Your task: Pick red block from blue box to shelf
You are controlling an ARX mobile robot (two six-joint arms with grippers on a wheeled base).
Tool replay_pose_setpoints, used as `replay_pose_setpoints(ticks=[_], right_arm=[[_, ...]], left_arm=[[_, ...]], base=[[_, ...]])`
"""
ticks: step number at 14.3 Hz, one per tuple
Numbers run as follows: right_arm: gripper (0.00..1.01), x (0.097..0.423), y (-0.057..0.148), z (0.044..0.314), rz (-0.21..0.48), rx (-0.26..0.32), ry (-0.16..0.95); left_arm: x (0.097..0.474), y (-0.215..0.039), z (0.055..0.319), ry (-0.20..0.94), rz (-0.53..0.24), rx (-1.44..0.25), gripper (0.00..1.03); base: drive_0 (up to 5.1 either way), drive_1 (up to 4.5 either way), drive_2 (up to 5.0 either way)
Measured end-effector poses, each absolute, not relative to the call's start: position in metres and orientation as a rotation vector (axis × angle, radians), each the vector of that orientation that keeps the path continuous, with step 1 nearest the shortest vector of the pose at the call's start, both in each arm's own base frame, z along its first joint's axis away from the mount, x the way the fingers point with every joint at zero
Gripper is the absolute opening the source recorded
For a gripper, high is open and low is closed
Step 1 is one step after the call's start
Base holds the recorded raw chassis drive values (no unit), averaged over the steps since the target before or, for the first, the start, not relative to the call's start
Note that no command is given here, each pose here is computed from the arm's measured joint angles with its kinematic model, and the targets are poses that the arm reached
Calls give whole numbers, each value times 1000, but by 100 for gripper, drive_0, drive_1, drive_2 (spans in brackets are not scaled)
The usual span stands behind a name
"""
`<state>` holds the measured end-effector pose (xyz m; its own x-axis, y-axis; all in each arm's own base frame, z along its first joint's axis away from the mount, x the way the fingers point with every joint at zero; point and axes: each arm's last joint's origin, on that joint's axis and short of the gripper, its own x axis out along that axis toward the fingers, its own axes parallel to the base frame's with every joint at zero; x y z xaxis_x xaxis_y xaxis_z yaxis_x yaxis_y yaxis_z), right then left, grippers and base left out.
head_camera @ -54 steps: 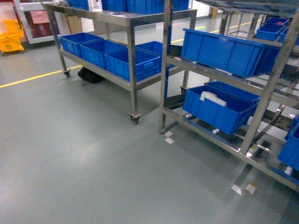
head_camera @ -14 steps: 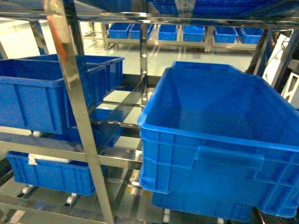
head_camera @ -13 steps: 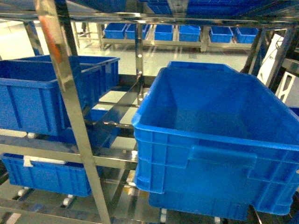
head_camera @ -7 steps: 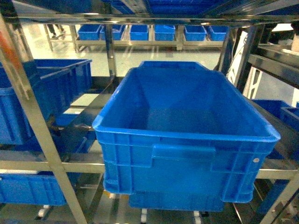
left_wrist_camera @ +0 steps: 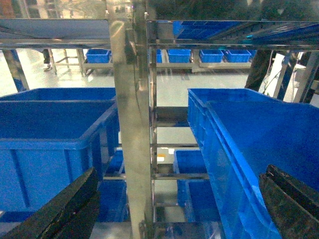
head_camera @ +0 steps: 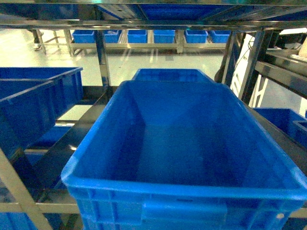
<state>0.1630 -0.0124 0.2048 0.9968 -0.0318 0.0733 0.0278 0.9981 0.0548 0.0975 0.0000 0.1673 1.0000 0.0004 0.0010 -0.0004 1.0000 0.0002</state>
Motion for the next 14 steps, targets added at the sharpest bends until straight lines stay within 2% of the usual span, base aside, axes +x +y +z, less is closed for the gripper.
replay_pose_setpoints(ticks=[14], right_arm=[[25, 163, -12, 204, -30, 54, -69]], left_arm=[[97, 0, 167, 1, 0, 1, 98]], base=[[-142, -142, -142]])
